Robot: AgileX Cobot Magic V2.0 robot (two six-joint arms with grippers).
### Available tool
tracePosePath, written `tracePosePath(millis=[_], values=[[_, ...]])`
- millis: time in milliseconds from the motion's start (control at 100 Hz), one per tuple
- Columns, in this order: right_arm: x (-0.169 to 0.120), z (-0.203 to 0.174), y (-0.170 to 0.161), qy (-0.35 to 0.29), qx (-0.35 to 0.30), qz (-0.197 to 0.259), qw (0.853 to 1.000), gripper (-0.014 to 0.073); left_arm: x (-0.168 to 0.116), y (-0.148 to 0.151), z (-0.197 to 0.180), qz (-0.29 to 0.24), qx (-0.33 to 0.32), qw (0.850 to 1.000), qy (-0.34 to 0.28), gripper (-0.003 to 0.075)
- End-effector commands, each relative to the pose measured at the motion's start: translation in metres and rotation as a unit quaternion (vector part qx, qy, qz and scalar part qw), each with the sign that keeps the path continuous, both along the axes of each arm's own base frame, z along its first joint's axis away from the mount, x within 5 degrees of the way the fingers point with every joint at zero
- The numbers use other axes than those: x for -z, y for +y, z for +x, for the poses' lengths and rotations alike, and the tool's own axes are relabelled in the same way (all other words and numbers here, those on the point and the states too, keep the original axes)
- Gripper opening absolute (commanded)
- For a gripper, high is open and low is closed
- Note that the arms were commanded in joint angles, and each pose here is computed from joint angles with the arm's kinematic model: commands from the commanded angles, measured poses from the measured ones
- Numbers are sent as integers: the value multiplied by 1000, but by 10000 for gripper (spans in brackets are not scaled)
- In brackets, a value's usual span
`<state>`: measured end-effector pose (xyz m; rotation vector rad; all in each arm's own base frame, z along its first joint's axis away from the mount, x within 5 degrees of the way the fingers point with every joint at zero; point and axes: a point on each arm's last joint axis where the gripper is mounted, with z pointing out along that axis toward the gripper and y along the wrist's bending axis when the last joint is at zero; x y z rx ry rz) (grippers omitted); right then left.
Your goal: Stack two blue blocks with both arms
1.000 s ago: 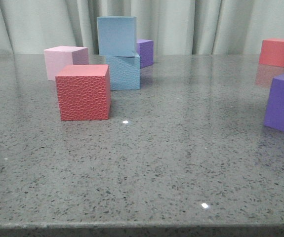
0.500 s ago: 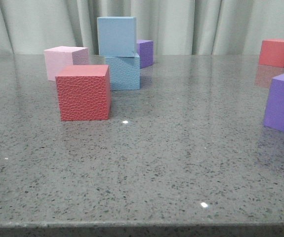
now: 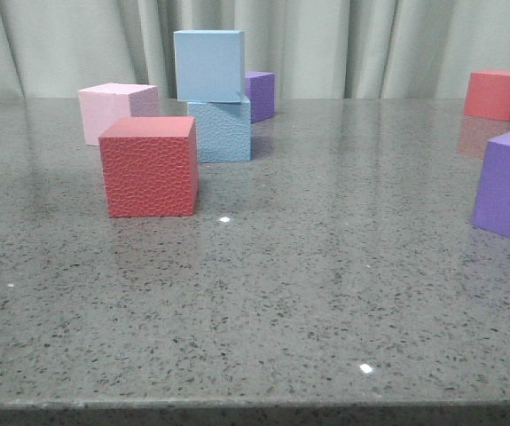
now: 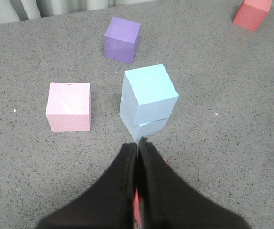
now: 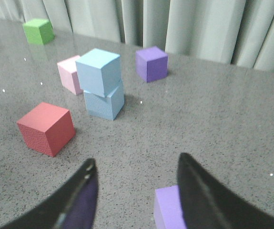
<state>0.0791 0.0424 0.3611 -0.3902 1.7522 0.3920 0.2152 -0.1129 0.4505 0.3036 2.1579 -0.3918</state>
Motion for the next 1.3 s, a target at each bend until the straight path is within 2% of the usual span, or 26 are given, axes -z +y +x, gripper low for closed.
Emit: tracePosePath(millis=[0,200,510,670,790,1020,1290], values=[[-11,-8,-6,-62,-2,20,998,232,-4,7,-18,-40,6,996,-79,-18],[-9,-20,-15,-59,5,18,998,-122,33,25,-52,-64,6,990,-124,-18],[1,-33,-23,-104,1,28,994,-113,96,52,-102,-94,6,979,-181,-18],[10,-37,-24,-128,-4,37,991,-113,116,62,-121,-109,7,972,-209,-18],[13,-38,-24,-146,-8,44,988,-113,130,66,-128,-107,7,972,-207,-18],[13,-38,-24,-150,-9,46,988,-113,143,67,-129,-104,6,977,-188,-19],[14,-38,-24,-149,-9,45,988,-113,145,66,-129,-103,6,977,-186,-18]])
